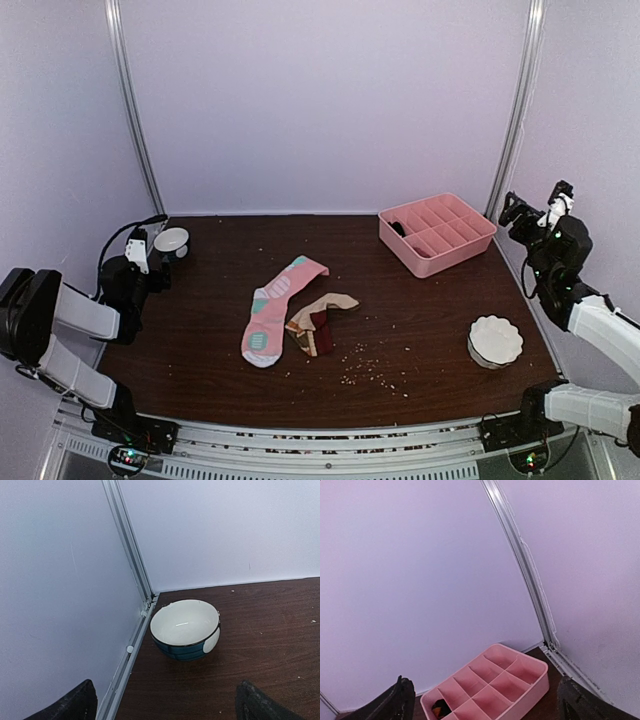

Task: Roll the socks
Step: Pick up the sock from the center of the board.

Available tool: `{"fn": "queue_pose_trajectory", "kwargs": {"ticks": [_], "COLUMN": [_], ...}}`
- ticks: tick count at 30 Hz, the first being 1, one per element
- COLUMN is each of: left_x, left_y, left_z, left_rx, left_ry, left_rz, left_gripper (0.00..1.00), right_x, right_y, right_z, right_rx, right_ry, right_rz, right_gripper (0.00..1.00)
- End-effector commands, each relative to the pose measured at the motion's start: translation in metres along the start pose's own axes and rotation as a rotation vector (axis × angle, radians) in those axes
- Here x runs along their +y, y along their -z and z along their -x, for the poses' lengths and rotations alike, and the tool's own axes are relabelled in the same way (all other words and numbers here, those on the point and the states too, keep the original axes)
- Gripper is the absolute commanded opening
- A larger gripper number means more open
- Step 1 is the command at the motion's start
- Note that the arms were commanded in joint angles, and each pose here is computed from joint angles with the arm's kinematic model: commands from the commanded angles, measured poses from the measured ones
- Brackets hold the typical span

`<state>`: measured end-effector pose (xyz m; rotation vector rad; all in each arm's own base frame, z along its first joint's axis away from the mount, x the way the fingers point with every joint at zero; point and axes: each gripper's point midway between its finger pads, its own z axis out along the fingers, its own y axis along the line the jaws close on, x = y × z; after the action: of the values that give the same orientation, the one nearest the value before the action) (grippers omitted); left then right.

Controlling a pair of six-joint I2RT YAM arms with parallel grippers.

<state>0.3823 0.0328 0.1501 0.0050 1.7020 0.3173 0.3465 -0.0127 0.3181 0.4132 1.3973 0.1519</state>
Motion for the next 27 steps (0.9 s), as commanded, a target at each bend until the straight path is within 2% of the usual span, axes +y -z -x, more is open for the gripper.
{"fn": "queue_pose_trajectory", "kwargs": {"ticks": [1, 3, 6, 8, 10, 13, 14, 18, 20, 24, 27], "left_x": [0.006, 0.011, 0.023, 0.02, 0.026, 0.036, 0.041, 0.046, 0.047, 0.057, 0.049], "left_y": [0.0, -0.003, -0.015, -0.019, -0.015, -0.001, 0.001, -0.01, -0.009, 0.007, 0.02], "left_z": [0.024, 0.028, 0.047, 0.049, 0.054, 0.071, 0.071, 0.044, 0.042, 0.07, 0.079], "left_rx": [-0.077, -0.025, 0.067, 0.13, 0.132, 0.066, 0.087, 0.361, 0.431, 0.318, 0.294], "left_ry": [0.024, 0.022, 0.009, -0.09, -0.162, -0.22, -0.238, -0.362, -0.331, -0.275, -0.246], "left_rz": [0.012, 0.028, 0.074, 0.043, 0.062, 0.105, 0.124, 0.082, 0.005, 0.024, -0.036], "left_gripper": [0.98, 0.98, 0.98, 0.98, 0.98, 0.98, 0.98, 0.98, 0.98, 0.98, 0.98], "right_x": [0.004, 0.03, 0.061, 0.095, 0.126, 0.172, 0.187, 0.243, 0.259, 0.264, 0.267], "right_y": [0.0, -0.003, 0.002, 0.013, 0.027, 0.046, 0.055, 0.086, 0.093, 0.1, 0.102], "right_z": [-0.045, -0.057, -0.092, -0.12, -0.153, -0.201, -0.217, -0.269, -0.288, -0.322, -0.341], "right_rx": [0.192, 0.257, 0.42, 0.512, 0.614, 0.738, 0.784, 0.905, 0.958, 1.053, 1.109], "right_ry": [-0.329, -0.338, -0.094, 0.014, 0.074, 0.135, 0.153, 0.231, 0.218, 0.181, 0.171], "right_rz": [0.039, 0.159, 0.114, 0.158, 0.197, 0.25, 0.268, 0.346, 0.357, 0.33, 0.313], "right_gripper": [1.0, 1.0, 1.0, 1.0, 1.0, 1.0, 1.0, 1.0, 0.97, 0.88, 0.84]}}
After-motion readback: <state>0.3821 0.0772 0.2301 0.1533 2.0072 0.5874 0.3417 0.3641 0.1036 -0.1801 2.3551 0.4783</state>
